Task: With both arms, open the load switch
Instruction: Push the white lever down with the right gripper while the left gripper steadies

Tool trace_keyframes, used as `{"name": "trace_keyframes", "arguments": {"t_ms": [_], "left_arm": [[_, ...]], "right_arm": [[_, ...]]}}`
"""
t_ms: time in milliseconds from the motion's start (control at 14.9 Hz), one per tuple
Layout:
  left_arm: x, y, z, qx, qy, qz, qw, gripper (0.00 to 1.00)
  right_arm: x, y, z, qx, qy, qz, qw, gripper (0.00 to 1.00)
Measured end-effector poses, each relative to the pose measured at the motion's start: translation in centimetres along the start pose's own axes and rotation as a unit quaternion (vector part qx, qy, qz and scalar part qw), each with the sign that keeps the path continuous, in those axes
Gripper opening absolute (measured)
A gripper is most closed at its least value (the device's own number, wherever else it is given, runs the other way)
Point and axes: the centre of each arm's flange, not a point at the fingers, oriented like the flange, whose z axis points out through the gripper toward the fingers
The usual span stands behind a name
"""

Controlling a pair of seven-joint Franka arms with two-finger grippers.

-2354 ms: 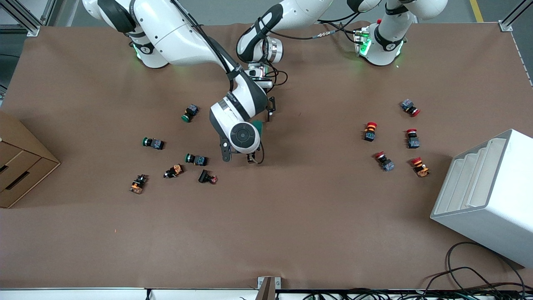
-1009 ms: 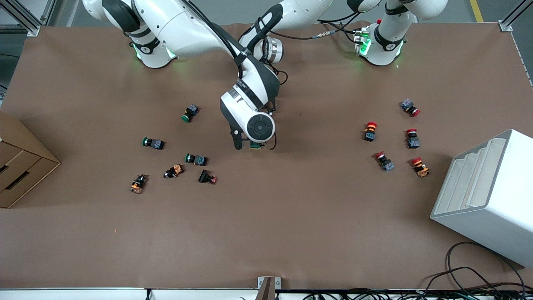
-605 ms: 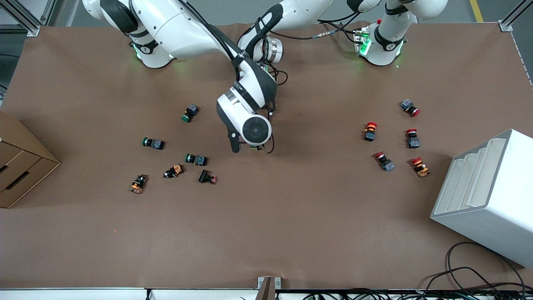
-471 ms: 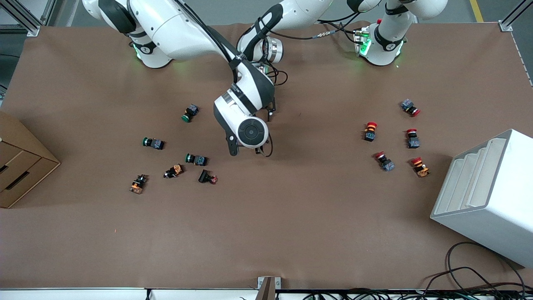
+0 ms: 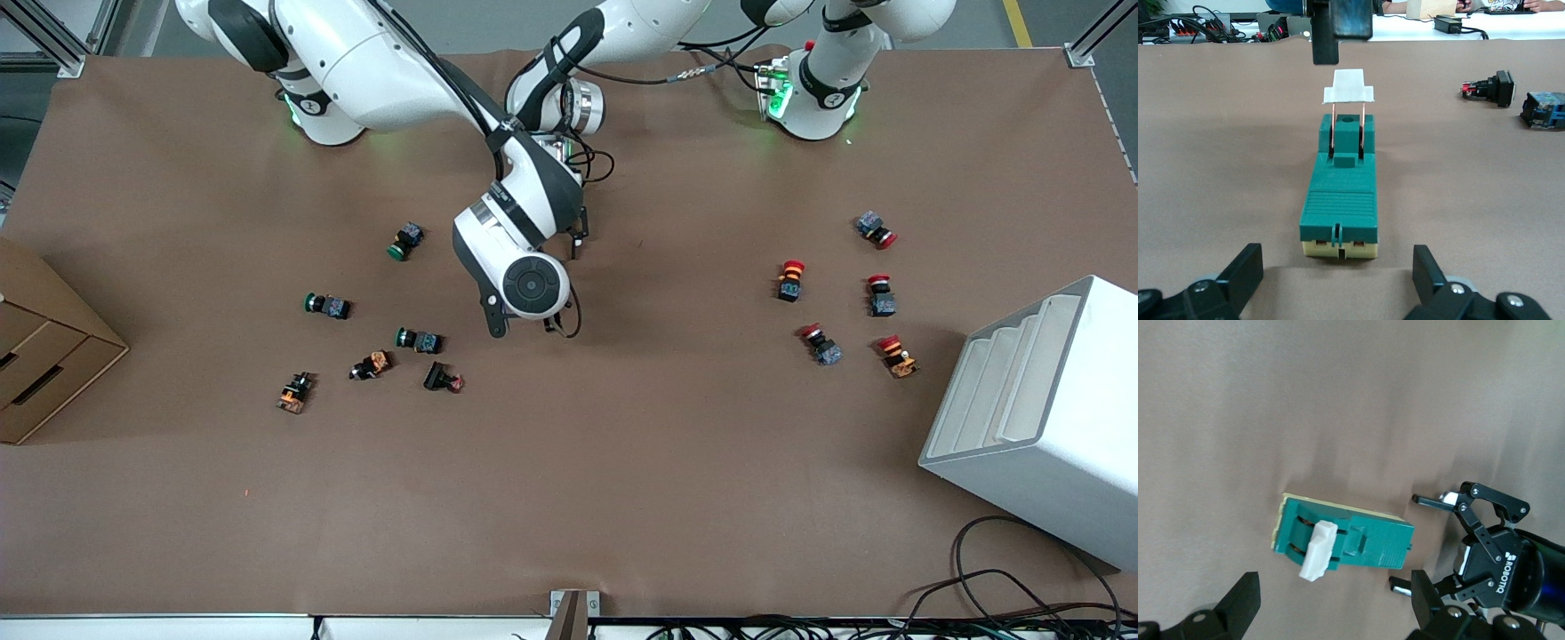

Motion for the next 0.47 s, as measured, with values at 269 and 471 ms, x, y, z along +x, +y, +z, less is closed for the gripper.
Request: {"name": "trace_keyframes", "arguments": {"t_ms": [269,471], "left_arm": [[0.0,0.0,0.0,0.000,0.000,0.000,1.000,1.00],[0.0,0.0,0.0,0.000,0.000,0.000,1.000,1.00]], "right_arm": [[0.0,0.1,1.1,-0.012,0.010,-0.004,1.000,1.00],[0.2,0.5,1.5,-0.029,0.017,-0.005,0.999,1.00]]}}
